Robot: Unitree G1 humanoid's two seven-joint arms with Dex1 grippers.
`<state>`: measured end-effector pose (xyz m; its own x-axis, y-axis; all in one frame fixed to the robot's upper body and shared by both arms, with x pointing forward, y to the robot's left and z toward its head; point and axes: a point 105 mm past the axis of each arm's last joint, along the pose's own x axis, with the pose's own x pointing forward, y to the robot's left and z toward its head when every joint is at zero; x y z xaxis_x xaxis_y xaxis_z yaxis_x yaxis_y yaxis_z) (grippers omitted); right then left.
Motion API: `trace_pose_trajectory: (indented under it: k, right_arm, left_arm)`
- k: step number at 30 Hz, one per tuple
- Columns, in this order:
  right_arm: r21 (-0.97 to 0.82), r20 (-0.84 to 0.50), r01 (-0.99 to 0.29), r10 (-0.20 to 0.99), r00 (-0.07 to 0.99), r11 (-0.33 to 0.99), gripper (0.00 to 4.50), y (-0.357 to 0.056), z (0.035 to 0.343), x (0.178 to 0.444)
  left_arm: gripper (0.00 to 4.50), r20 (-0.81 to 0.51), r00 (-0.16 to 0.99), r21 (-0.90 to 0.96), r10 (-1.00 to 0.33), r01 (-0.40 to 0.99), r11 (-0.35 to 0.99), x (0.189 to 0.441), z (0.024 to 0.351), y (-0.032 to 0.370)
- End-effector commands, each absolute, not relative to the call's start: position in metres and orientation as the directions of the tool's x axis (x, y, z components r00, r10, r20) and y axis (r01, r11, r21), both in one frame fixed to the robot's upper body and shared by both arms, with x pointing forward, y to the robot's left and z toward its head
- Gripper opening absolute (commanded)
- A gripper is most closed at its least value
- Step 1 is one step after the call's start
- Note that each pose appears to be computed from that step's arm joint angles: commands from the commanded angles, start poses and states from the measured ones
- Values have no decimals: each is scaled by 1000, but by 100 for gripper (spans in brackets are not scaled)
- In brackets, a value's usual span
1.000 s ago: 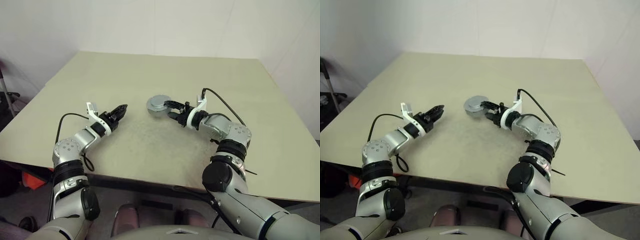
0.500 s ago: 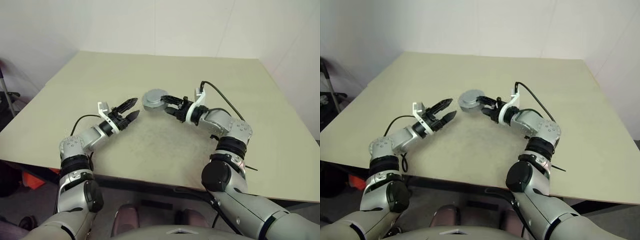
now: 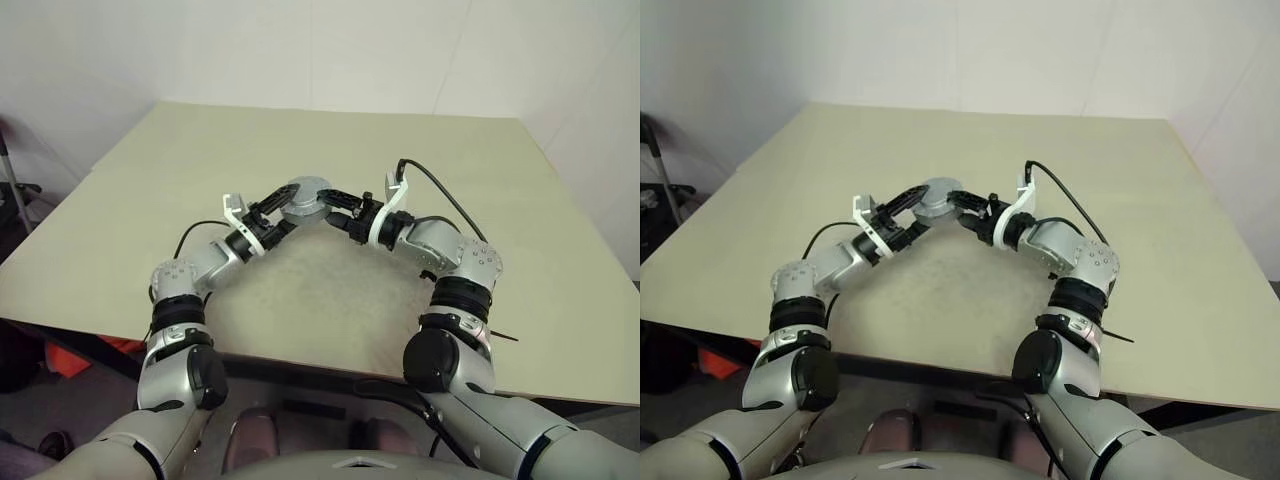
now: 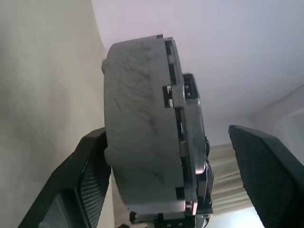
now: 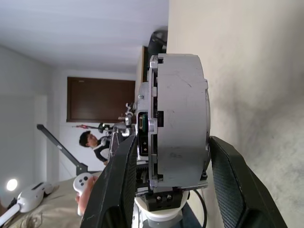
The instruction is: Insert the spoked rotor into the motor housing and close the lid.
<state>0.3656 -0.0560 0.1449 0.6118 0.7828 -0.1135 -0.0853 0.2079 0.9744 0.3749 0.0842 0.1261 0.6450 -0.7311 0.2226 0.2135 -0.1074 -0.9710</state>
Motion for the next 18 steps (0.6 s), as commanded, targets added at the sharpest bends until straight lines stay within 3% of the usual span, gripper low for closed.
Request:
trace_pose_trajectory:
  k: [1, 5, 12, 18]
  right_arm:
    - [972, -36, -163, 794, 607, 169, 220, -50, 165, 364]
    - [971, -37, -163, 786, 618, 173, 220, -53, 166, 365]
    - [971, -51, -151, 777, 627, 186, 220, -54, 164, 367]
    - [967, -60, -154, 772, 633, 201, 220, -54, 163, 368]
  left_arm:
    - [402, 252, 635, -958, -730, 269, -97, 382, 142, 78]
    - [402, 240, 647, -960, -724, 266, -81, 385, 140, 79]
    - [231, 227, 664, -964, -713, 259, -65, 386, 138, 83]
    - [229, 214, 660, -967, -720, 249, -59, 385, 135, 78]
